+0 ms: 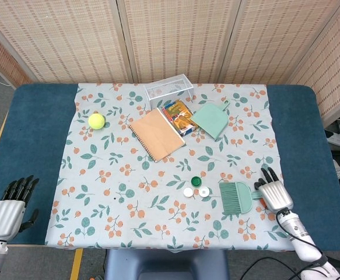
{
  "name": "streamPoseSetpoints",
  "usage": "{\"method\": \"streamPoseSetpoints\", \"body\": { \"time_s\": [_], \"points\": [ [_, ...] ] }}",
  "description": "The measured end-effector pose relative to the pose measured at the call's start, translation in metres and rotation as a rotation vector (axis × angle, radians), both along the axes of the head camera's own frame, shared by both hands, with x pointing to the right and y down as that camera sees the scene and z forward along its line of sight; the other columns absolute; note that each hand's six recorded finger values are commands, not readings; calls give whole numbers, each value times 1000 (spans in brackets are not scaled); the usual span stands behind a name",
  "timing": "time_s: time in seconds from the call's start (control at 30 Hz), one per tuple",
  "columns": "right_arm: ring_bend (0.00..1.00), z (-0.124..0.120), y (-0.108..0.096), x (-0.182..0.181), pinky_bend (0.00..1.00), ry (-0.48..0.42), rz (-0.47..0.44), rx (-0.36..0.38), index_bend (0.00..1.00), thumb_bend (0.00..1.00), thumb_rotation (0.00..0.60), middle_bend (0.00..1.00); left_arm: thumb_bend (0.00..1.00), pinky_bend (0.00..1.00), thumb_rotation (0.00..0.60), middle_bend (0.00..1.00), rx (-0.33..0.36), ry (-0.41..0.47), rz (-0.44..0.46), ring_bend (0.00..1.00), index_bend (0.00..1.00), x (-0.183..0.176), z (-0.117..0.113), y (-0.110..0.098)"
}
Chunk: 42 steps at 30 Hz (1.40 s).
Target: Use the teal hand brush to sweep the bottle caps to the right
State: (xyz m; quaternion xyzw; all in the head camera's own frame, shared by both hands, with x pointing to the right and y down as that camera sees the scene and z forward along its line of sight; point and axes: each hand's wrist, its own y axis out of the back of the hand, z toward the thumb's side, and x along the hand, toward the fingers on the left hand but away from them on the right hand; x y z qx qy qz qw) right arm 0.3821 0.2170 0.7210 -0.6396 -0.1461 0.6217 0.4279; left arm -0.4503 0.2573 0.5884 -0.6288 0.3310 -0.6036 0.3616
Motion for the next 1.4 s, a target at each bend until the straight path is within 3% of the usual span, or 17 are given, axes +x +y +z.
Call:
{"method": "streamPoseSetpoints", "body": {
  "time_s": [0.6, 0.8, 1.03, 1.4],
  "points": [
    [42, -4, 2, -9, 0, 14, -17, -5, 434, 244, 600, 356, 407, 92, 600, 0, 8, -1, -8, 0, 0, -2, -4, -1],
    [145, -7, 2, -8, 0, 8, -12, 3, 601, 291, 600, 432, 406, 96, 600, 0, 3, 1, -7, 0, 0, -2, -3, 0],
    [181, -1, 6, -5, 0, 32, -6, -16, 628, 317, 600, 460, 406, 96, 600, 0, 14, 0, -15, 0, 0, -4, -7, -2],
    [474, -17, 0, -12, 0, -39, 4, 42, 813, 502, 600, 750, 406, 96, 600, 0, 19, 7, -12, 0, 0, -2, -9, -1]
  ]
}}
